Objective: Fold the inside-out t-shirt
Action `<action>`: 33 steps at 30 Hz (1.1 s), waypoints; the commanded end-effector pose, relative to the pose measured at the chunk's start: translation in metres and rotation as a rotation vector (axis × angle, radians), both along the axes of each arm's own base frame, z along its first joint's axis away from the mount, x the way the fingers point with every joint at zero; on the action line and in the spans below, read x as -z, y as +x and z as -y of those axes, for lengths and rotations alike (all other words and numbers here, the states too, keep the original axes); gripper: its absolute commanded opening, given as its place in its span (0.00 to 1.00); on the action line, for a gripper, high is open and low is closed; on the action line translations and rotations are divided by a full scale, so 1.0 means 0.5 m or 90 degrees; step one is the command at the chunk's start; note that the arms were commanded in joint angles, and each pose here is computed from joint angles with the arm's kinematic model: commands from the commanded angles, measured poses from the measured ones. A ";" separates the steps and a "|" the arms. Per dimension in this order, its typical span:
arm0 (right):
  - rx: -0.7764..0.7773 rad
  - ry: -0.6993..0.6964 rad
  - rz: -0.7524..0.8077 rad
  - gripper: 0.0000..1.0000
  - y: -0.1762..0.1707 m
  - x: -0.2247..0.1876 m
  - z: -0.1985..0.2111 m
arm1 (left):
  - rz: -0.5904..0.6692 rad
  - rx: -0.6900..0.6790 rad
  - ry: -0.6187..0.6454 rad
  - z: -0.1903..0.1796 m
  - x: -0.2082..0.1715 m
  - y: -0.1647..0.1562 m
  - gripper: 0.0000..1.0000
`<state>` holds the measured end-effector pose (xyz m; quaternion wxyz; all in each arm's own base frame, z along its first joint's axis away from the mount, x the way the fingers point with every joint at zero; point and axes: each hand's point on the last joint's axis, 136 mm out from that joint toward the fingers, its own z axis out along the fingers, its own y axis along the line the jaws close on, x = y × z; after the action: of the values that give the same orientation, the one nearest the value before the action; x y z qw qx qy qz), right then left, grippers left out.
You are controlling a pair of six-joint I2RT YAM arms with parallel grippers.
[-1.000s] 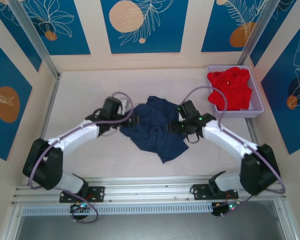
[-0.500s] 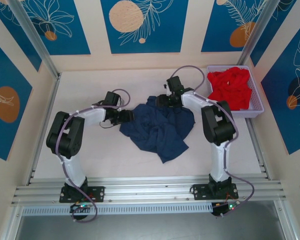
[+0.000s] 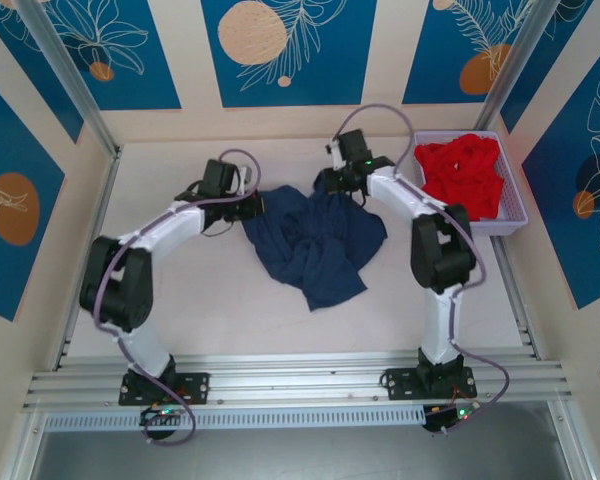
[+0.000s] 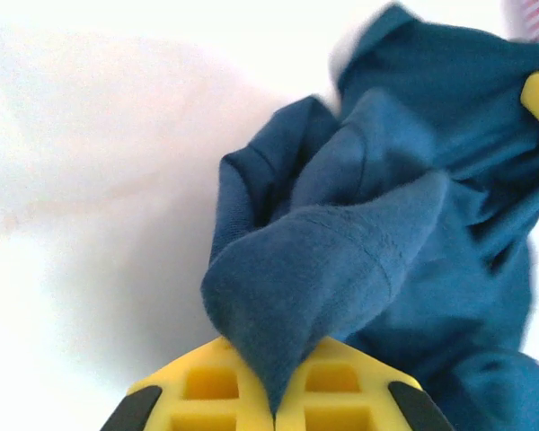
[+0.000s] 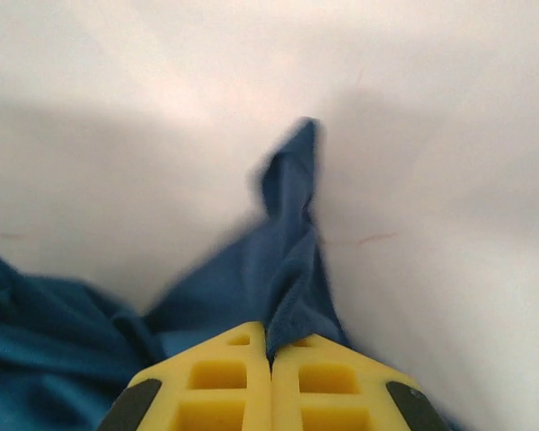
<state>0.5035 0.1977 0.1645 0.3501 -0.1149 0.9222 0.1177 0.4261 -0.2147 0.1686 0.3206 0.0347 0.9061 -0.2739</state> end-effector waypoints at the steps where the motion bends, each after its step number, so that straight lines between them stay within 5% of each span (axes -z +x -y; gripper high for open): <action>1: -0.008 0.051 0.138 0.00 -0.058 -0.228 0.034 | 0.197 0.028 -0.014 -0.011 -0.231 -0.017 0.00; 4: -0.001 0.070 0.165 0.00 -0.143 -0.273 0.061 | 0.253 0.077 -0.026 0.002 -0.291 -0.086 0.00; 8: 0.042 0.091 0.138 0.03 -0.264 -0.214 0.111 | 0.275 0.175 0.002 0.037 -0.261 -0.200 0.04; 12: 0.098 0.101 0.030 0.40 -0.373 -0.062 0.151 | 0.171 0.243 0.041 0.053 -0.115 -0.291 0.43; 15: 0.095 0.104 -0.059 0.48 -0.426 0.019 0.147 | 0.086 0.262 0.054 0.056 -0.035 -0.329 0.54; 27: -0.134 0.099 -0.117 0.57 -0.458 0.099 -0.060 | -0.025 0.184 0.094 0.044 0.064 -0.314 0.60; 33: -0.178 0.045 -0.131 0.59 -0.456 0.158 -0.105 | -0.044 0.281 0.117 0.095 0.114 -0.354 0.64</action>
<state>0.2620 0.2353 0.0760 0.2107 -0.1950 0.9363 0.2024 0.2597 -0.2466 0.1223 0.2345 0.2167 0.9137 -0.2516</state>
